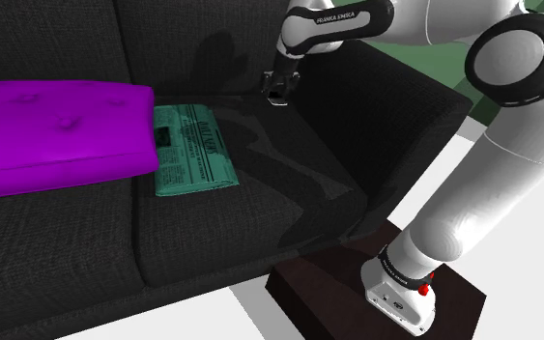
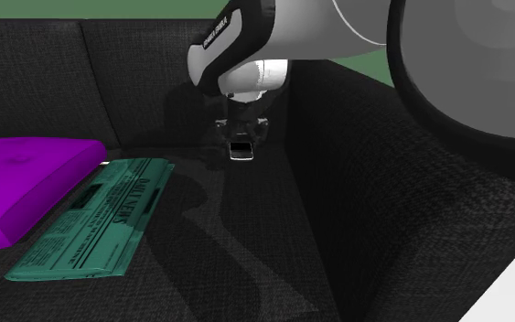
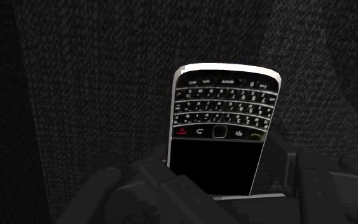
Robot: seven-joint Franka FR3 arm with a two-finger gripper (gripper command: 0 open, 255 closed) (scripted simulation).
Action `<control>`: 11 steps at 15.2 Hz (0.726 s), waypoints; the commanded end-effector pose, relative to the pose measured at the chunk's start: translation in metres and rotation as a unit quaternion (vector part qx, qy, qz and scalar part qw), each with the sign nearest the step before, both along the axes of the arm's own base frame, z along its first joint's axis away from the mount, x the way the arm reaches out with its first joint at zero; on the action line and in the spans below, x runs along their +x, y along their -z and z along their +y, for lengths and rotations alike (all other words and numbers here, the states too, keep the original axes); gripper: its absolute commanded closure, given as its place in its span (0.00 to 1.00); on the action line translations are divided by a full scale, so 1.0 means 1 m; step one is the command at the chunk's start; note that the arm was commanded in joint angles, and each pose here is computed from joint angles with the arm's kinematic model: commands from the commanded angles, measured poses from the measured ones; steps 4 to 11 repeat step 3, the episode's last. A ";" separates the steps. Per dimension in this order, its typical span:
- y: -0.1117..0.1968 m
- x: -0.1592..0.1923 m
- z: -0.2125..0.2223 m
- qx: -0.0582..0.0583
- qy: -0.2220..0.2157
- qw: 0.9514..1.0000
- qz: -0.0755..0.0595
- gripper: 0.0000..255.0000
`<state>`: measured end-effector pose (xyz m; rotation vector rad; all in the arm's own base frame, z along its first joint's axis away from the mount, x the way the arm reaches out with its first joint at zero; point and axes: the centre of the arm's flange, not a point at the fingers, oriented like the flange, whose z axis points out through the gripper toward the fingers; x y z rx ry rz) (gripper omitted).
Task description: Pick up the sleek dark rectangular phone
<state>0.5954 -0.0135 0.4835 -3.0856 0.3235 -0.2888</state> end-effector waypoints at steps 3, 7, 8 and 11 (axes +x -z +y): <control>-0.012 0.000 0.000 0.000 0.000 1.000 0.000 1.00; -0.012 0.000 0.000 0.000 0.000 1.000 0.000 1.00; -0.012 0.000 0.000 0.000 0.000 1.000 0.000 1.00; -0.012 0.000 0.000 0.000 0.000 1.000 0.000 1.00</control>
